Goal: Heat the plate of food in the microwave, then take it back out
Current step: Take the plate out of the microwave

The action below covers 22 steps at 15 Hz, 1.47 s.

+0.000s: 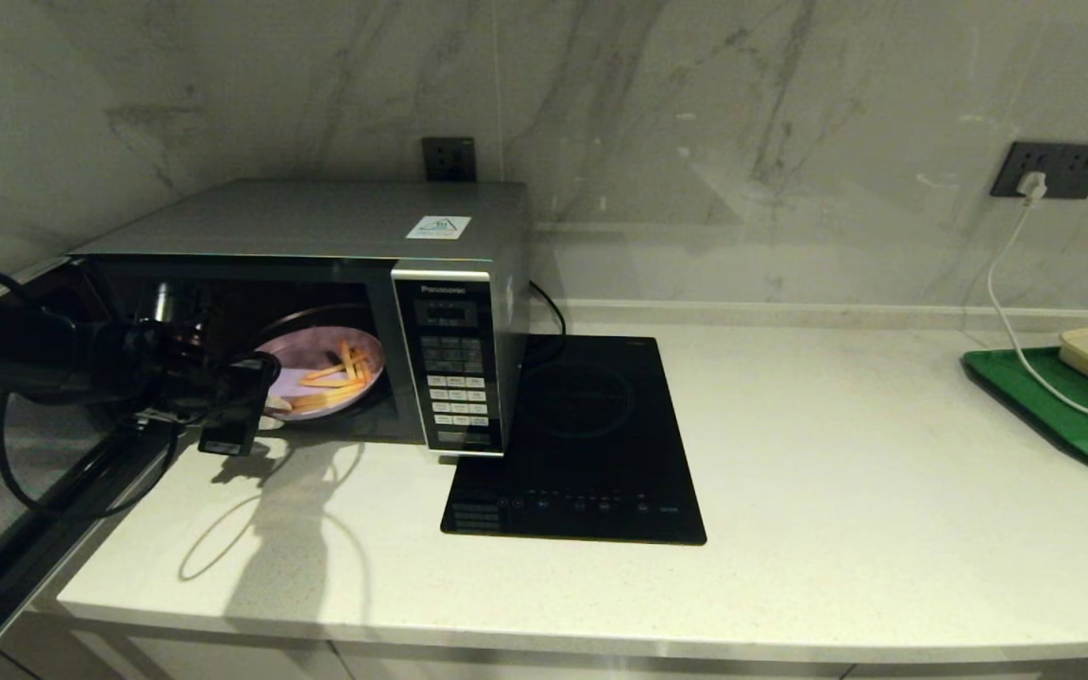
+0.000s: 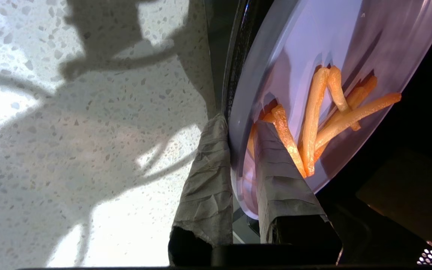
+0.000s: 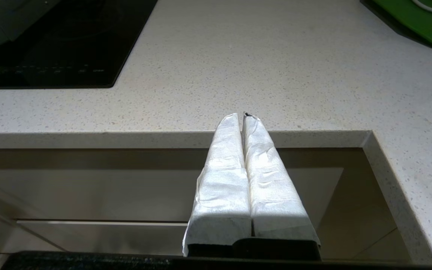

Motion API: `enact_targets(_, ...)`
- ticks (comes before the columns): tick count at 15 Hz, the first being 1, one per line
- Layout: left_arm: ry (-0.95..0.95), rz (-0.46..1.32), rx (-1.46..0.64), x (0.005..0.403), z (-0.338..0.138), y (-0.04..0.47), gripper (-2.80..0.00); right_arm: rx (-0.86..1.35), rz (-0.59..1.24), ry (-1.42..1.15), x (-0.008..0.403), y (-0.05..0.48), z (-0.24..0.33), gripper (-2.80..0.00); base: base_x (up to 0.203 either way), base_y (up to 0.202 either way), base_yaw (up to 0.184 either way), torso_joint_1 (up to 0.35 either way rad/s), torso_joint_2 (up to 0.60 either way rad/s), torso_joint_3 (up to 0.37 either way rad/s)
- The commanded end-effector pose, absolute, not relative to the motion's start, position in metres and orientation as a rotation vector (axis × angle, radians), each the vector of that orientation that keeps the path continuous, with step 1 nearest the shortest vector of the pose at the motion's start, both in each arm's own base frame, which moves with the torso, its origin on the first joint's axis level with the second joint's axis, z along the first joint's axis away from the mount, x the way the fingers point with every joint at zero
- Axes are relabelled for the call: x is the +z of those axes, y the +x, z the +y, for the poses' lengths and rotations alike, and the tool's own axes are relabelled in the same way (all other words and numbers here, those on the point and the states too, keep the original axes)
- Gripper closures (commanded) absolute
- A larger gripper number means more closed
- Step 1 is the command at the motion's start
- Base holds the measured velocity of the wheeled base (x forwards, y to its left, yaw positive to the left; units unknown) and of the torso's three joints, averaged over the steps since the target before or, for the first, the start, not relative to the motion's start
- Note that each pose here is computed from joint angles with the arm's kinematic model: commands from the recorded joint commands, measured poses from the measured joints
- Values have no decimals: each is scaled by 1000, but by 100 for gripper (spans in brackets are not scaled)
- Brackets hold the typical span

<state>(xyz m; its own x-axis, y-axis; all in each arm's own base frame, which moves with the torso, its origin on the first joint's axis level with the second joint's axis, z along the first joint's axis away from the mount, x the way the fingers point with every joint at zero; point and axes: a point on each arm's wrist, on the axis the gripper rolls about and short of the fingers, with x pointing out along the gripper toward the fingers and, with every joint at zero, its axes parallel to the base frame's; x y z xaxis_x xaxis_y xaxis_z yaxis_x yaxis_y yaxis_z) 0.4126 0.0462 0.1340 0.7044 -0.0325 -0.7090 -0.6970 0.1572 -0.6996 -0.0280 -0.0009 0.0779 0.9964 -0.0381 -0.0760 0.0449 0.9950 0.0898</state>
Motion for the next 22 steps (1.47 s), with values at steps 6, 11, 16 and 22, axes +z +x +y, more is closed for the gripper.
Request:
enact_targets(6,-1359,650,497,158,42,419,0,-42,76,92,78,-28,-1,0,0,0,0,0,0,0)
enact_targets(11,-1376,631,481,169,40,416,0,-42,76,92,78,-28,-1,0,0,0,0,0,0,0)
enact_targets(16,-1403,686,449,174,45,395,0,-42,76,92,78,-28,-1,0,0,0,0,0,0,0)
enact_targets(22,-1441,627,343,165,57,383,0,-42,76,92,78,-28,-1,0,0,0,0,0,0,0)
